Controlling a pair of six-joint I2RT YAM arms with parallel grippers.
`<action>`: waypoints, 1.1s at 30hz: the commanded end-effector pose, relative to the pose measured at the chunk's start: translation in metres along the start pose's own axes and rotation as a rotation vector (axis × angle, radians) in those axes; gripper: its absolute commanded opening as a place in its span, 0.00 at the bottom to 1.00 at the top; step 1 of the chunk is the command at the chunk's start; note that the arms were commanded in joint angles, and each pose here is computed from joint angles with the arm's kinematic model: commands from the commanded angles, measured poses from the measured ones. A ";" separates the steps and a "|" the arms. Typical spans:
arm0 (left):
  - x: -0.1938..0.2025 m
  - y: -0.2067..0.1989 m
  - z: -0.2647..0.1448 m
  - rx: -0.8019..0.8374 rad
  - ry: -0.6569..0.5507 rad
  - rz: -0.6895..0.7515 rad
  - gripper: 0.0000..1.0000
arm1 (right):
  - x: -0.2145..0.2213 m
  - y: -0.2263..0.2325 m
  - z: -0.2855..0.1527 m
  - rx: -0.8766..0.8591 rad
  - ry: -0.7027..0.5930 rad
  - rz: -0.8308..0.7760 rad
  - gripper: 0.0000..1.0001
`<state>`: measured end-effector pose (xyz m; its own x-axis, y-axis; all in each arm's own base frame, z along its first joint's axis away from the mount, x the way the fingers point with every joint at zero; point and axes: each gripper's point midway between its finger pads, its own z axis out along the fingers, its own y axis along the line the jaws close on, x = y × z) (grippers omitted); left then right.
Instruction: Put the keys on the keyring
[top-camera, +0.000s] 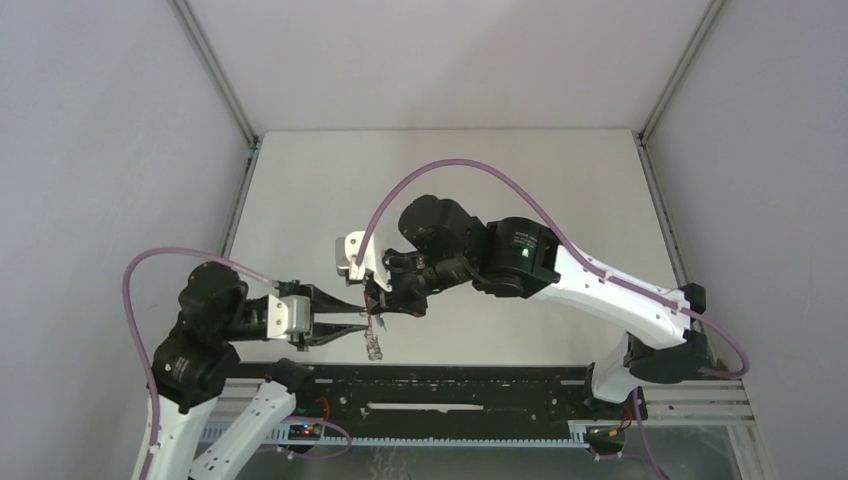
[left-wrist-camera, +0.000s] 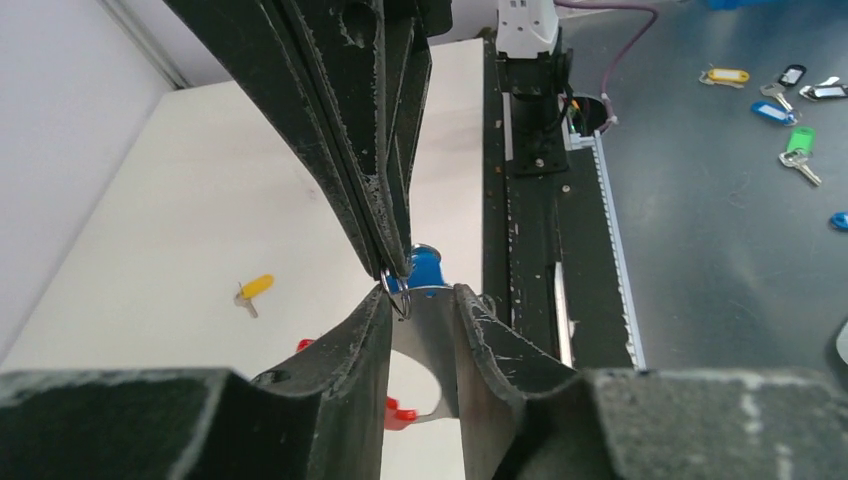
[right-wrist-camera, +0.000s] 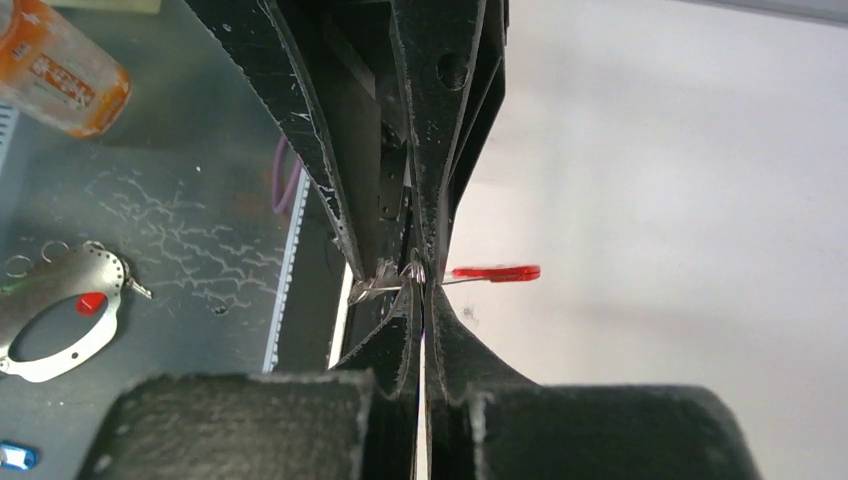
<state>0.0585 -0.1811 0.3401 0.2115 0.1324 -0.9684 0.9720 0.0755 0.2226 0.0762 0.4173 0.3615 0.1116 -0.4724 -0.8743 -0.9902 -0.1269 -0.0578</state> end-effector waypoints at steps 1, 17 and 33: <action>-0.008 -0.013 -0.004 0.054 -0.004 0.039 0.34 | -0.005 -0.007 -0.009 0.059 0.029 -0.048 0.00; 0.006 0.010 -0.001 -0.009 0.086 -0.027 0.00 | -0.013 -0.001 -0.001 0.055 0.056 -0.084 0.00; -0.033 0.011 0.001 -0.064 -0.130 0.005 0.00 | -0.045 -0.002 -0.050 0.004 -0.369 0.095 0.48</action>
<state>0.0621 -0.1791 0.3477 0.2115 0.1125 -0.9709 0.9652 0.1321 0.2256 0.0826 0.3986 0.3595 0.0080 -0.3978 -0.9174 -0.9975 -0.0677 0.0206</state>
